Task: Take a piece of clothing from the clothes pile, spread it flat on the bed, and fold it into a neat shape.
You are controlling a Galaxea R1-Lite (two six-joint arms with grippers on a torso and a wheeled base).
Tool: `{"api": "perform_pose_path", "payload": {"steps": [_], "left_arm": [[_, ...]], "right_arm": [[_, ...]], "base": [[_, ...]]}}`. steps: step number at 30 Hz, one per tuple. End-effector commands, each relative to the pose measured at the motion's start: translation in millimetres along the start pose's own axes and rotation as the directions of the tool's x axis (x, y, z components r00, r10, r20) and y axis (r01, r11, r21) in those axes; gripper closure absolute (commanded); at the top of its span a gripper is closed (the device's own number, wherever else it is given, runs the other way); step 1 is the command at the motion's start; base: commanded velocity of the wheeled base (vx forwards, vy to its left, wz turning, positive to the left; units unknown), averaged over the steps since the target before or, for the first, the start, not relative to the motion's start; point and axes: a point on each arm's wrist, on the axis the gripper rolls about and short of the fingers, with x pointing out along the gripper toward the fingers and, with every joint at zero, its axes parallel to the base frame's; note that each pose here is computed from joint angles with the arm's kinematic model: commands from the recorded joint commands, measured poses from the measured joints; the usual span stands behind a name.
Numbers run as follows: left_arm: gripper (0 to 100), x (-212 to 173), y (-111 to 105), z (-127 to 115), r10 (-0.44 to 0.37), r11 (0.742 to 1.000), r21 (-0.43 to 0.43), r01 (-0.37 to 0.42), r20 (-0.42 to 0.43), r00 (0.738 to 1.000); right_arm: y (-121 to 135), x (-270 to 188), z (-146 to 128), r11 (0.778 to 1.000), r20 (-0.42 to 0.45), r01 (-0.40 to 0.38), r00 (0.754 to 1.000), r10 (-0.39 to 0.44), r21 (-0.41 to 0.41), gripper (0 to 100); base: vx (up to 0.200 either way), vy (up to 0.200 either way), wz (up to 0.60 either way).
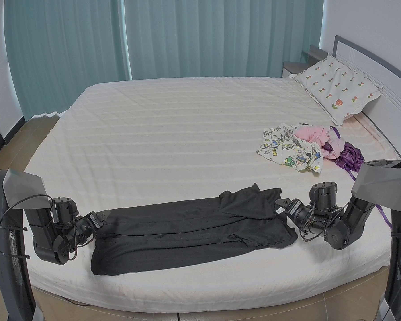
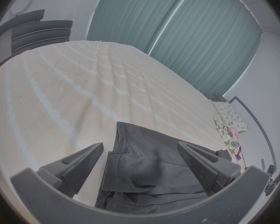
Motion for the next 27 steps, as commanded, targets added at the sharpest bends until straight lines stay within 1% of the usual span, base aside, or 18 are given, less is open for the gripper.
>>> {"api": "perform_pose_path", "payload": {"steps": [1,5,6,11,14,18,23,25,27], "left_arm": [[0,6.3,4.3,-6.7,0.010,1.000,0.008,-0.010,-0.019,1.000],[0,8.3,6.1,-9.5,0.011,1.000,0.027,-0.010,-0.030,1.000],[100,8.5,6.5,-10.0,0.012,1.000,0.027,-0.011,-0.032,0.999],[100,5.6,7.8,-11.7,0.021,0.999,0.025,-0.020,-0.039,0.999],[100,2.0,6.7,-7.1,0.027,0.999,0.020,-0.027,-0.020,0.999],[100,-5.4,1.3,0.3,0.016,1.000,0.010,-0.016,0.002,1.000],[100,-16.0,-14.3,16.2,-0.031,0.995,-0.097,0.036,0.055,0.998],[100,-18.5,-18.8,20.2,-0.045,0.990,-0.127,0.053,0.070,0.997],[100,-18.5,-18.8,20.2,-0.045,0.990,-0.127,0.053,0.070,0.997]], "right_arm": [[-0.6,0.2,-0.8,1.000,-0.002,0.002,1.000,-0.002,-0.001,0],[-0.6,0.2,-0.8,1.000,-0.002,0.002,1.000,-0.002,-0.001,0],[-0.6,0.2,-0.8,1.000,-0.002,0.002,1.000,-0.002,-0.001,0],[-2.0,0.5,0.2,1.000,0.001,0.007,1.000,-0.007,0.002,0],[-2.0,0.5,0.2,1.000,0.001,0.007,1.000,-0.007,0.000,0],[-2.1,0.8,-0.5,1.000,-0.001,0.007,1.000,-0.007,-0.001,0],[-2.0,1.1,0.9,1.000,0.004,0.005,1.000,-0.005,0.003,0],[-2.0,1.1,0.9,1.000,0.004,0.005,1.000,-0.005,0.003,0],[-2.3,1.0,0.7,1.000,0.003,0.007,1.000,-0.007,0.003,0]], "base": [[0.000,0.000,0.00],[0.000,0.000,0.00],[0.000,0.000,0.00],[0.000,0.000,0.00],[0.000,0.000,0.00],[0.000,0.000,0.00],[0.000,0.000,0.00],[0.000,0.000,0.00],[0.000,0.000,0.00]]}}
